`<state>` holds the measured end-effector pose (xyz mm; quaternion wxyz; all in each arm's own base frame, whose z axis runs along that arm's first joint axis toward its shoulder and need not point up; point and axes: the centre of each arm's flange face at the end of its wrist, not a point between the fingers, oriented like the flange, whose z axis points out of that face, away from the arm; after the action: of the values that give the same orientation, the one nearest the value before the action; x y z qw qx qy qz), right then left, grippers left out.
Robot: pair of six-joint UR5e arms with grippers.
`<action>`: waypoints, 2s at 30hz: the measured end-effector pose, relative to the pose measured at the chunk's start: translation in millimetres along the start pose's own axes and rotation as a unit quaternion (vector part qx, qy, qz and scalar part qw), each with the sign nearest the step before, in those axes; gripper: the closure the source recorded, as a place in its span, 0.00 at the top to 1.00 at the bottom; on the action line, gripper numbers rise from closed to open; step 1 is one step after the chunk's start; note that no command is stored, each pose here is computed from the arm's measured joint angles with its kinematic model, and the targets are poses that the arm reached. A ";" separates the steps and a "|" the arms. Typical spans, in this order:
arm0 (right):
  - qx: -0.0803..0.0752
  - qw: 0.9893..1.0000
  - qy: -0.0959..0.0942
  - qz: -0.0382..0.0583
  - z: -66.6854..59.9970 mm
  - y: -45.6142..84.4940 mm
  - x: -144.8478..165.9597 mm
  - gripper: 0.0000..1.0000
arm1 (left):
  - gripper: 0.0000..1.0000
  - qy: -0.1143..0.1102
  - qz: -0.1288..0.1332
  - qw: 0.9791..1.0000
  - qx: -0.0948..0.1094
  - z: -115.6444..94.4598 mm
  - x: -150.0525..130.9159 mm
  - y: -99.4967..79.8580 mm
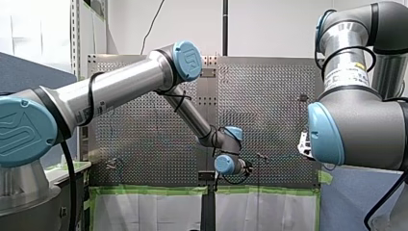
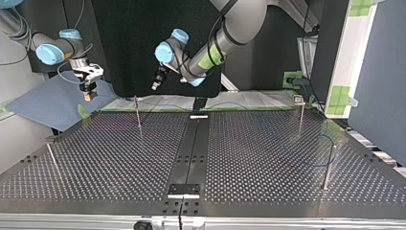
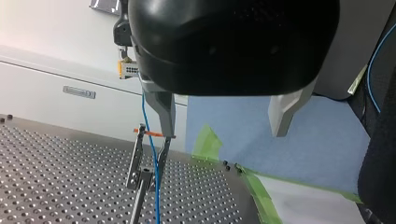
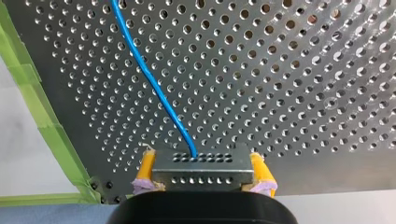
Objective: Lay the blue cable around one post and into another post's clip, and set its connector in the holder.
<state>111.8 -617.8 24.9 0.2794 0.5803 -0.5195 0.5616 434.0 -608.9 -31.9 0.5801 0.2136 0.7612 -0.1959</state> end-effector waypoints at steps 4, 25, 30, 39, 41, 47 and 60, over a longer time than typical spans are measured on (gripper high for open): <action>0.000 1.000 0.000 0.000 0.1 -0.5 -0.1 0.00 | 1.00 0.000 -0.001 1.000 -0.001 0.5 -0.2 1.6; 0.001 1.000 0.001 0.000 0.4 -0.8 0.1 0.00 | 1.00 -0.053 0.017 0.997 -0.047 -33.7 -44.6 -0.8; 0.001 1.000 -0.001 0.002 0.1 -0.9 -0.3 0.00 | 1.00 -0.075 -0.003 0.995 -0.060 -46.8 -60.4 -3.4; 0.002 1.000 -0.001 0.003 0.0 -1.3 -0.4 0.00 | 1.00 -0.108 -0.040 0.990 -0.078 -68.7 -87.3 2.6; 0.002 1.000 -0.002 0.003 -0.1 -1.3 -0.6 0.00 | 1.00 -0.106 -0.040 0.990 -0.080 -76.0 -91.3 3.5; 0.002 1.000 -0.003 0.004 -0.3 -1.6 -0.8 0.00 | 1.00 -0.109 -0.045 0.990 -0.077 -96.1 -104.3 3.7; 0.006 1.000 -0.004 0.003 0.3 -4.5 -1.4 0.00 | 1.00 -0.136 -0.070 0.987 -0.044 -136.2 -134.2 1.4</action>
<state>116.3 -616.3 24.7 0.2726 0.5823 -0.5190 0.5632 357.5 -546.5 131.9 0.6722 0.1057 0.6959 -0.2294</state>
